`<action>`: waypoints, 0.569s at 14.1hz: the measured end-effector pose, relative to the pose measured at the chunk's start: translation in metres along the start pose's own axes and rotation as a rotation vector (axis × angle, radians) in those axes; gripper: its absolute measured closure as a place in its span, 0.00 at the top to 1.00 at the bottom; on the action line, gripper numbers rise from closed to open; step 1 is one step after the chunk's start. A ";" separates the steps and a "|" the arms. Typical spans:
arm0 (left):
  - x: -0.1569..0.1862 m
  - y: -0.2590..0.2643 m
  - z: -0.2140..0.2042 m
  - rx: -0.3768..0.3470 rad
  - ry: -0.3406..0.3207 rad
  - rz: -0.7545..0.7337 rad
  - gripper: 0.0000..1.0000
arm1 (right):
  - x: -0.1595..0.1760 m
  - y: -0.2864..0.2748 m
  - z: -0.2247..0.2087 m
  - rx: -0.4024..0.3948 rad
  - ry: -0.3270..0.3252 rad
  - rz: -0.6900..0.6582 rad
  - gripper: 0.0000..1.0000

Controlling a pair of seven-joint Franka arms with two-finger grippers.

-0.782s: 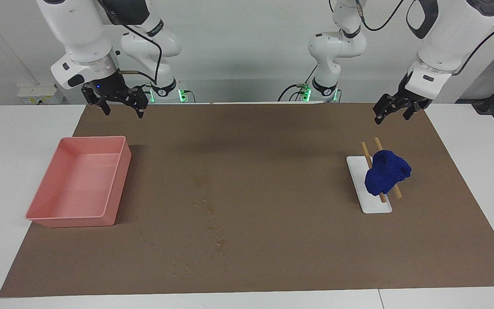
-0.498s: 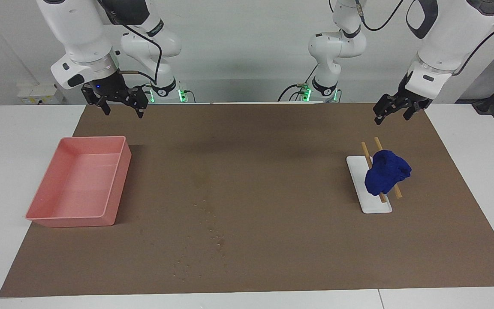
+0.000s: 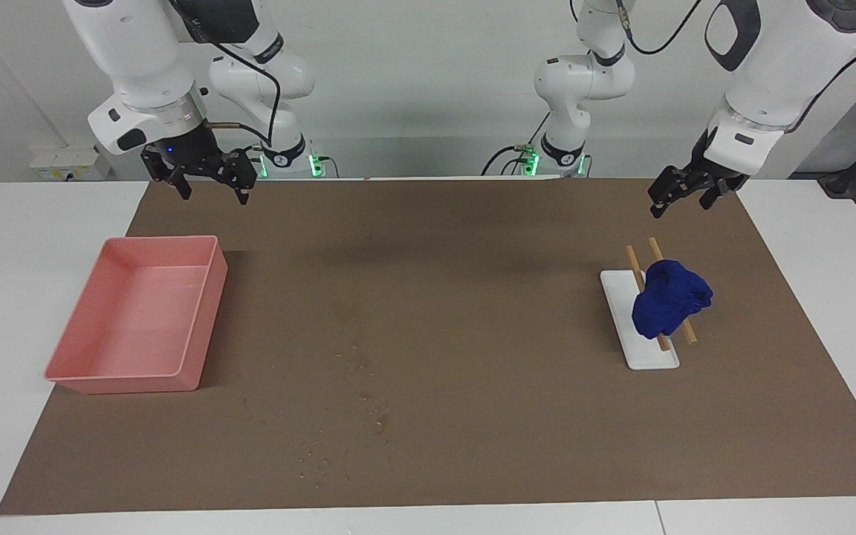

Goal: Wipe water with towel using both arms
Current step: 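Grasp the blue cloth on the white tray with the left gripper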

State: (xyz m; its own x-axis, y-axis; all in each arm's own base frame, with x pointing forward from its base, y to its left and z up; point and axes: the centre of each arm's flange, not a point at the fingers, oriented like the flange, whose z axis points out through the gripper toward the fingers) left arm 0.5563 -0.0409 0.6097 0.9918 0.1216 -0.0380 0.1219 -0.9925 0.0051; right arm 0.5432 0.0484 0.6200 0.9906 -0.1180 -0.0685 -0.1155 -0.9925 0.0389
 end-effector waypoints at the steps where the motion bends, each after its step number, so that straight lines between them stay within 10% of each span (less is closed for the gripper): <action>1: 0.000 0.000 0.000 0.000 0.002 -0.001 1.00 | 0.000 0.000 0.000 0.000 0.000 0.000 1.00; 8: 0.012 -0.006 0.039 -0.027 0.151 -0.016 1.00 | 0.000 0.000 0.000 0.000 0.000 0.000 1.00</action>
State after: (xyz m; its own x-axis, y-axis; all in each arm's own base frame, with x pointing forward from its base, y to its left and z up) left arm 0.5658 -0.0340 0.5705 0.9839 0.1392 0.1125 0.1363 -0.9901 0.0327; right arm 0.5432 0.0484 0.6200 0.9906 -0.1180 -0.0685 -0.1156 -0.9925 0.0389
